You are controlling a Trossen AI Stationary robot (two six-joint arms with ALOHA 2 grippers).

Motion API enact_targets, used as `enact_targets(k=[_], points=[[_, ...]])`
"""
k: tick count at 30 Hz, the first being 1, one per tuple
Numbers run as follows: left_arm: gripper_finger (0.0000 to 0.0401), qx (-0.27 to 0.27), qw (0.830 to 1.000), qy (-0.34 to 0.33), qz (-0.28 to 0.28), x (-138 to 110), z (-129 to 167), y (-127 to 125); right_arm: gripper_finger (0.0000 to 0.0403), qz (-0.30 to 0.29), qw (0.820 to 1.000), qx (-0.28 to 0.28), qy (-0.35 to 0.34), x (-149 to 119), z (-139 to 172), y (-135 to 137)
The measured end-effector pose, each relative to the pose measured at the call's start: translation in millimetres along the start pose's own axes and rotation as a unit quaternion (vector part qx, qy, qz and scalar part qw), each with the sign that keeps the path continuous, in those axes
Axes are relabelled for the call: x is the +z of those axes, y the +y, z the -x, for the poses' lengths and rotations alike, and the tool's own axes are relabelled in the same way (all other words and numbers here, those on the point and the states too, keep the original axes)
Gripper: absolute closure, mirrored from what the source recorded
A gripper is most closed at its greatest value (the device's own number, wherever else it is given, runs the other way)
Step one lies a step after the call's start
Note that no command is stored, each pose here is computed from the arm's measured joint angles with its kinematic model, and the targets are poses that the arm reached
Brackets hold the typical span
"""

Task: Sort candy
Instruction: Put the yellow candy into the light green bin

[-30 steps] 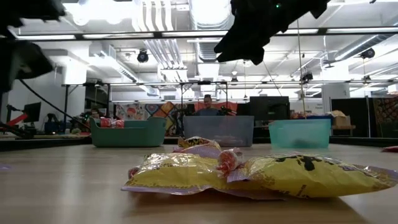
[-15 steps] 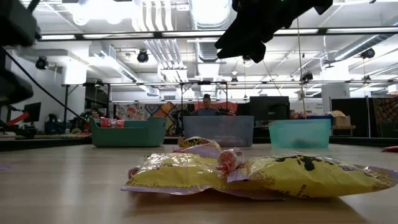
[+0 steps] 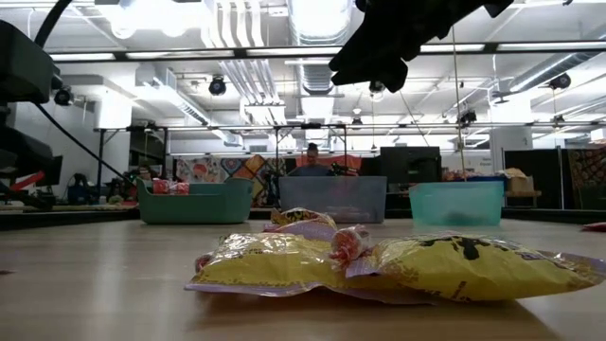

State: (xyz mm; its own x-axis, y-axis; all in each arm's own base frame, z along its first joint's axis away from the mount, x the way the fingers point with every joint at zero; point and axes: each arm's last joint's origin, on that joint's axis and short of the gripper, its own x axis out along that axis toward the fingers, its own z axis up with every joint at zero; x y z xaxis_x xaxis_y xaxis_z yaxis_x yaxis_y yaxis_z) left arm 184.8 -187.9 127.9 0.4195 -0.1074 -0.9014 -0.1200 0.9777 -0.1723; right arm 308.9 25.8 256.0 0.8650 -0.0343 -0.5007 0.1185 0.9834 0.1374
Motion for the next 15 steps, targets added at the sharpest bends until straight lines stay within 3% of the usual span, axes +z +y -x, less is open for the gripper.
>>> enact_targets(k=[7, 11, 15], points=[[0.0388, 0.015, 1.0, 0.009, -0.009, -1, 4, 4, 0.0268, 0.001, 1.0, -0.001, 0.002, -2, 0, 0], [0.0395, 0.033, 0.999, -0.003, -0.009, -1, 6, 7, 0.0273, 0.002, 1.0, -0.002, 0.008, -6, -1, -1], [0.04, 0.088, 0.995, -0.039, -0.005, 4, 16, 19, 0.0275, 0.002, 1.0, -0.01, 0.008, -7, -1, -2]])
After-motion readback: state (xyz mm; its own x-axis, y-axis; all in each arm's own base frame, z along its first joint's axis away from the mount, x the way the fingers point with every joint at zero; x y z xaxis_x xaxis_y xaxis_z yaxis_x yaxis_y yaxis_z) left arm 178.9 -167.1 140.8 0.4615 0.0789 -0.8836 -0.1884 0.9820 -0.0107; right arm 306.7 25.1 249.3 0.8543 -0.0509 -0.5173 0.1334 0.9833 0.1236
